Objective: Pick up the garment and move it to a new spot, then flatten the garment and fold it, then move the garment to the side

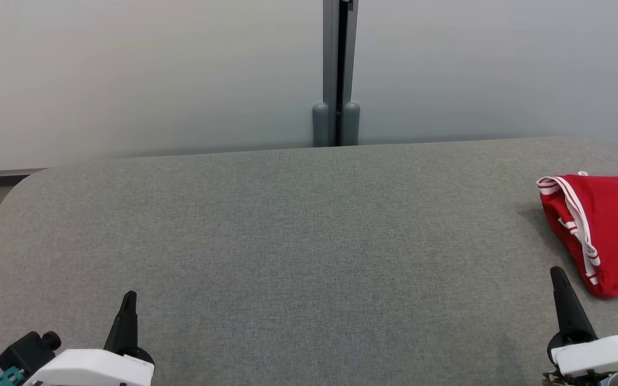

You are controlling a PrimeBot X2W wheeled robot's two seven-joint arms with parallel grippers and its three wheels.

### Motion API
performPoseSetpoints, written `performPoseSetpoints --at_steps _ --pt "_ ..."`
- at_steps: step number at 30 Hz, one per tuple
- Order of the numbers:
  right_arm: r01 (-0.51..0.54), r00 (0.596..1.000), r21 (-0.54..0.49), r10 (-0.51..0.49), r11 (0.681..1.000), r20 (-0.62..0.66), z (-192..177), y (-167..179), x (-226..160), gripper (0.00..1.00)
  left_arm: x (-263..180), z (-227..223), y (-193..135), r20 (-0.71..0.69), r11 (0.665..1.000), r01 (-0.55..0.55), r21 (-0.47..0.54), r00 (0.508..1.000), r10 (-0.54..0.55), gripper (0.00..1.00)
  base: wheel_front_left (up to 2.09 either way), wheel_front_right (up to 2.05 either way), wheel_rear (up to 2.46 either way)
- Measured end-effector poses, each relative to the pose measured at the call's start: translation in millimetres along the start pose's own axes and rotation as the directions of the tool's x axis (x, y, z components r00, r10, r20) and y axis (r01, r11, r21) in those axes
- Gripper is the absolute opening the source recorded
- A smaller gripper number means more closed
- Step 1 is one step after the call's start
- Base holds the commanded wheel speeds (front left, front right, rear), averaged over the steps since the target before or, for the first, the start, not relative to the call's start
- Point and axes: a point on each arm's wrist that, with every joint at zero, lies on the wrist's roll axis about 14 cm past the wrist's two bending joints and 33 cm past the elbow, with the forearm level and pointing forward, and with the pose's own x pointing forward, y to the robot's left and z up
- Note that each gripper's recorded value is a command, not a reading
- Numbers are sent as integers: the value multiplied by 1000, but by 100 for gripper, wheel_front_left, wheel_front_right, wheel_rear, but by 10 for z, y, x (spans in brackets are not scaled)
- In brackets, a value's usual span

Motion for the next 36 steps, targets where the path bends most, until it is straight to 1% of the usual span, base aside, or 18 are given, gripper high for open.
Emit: performPoseSetpoints --at_steps 7,16,26,36 --pt "3 1000 83 -4 997 10 26 -14 34 0 44 19 -25 -2 996 9 -89 1000 -9 0 0 0 0" --pt "4 1000 182 -8 983 23 59 -28 69 0 85 47 -44 -2 982 22 -185 1000 -23 0 0 0 0" --pt "2 999 282 -12 960 34 81 -40 108 0 137 82 -93 7 957 45 -285 999 -45 0 0 0 0" --pt "-6 999 371 -13 929 50 120 -45 147 0 176 116 -115 14 926 61 -374 998 -60 0 0 0 0"
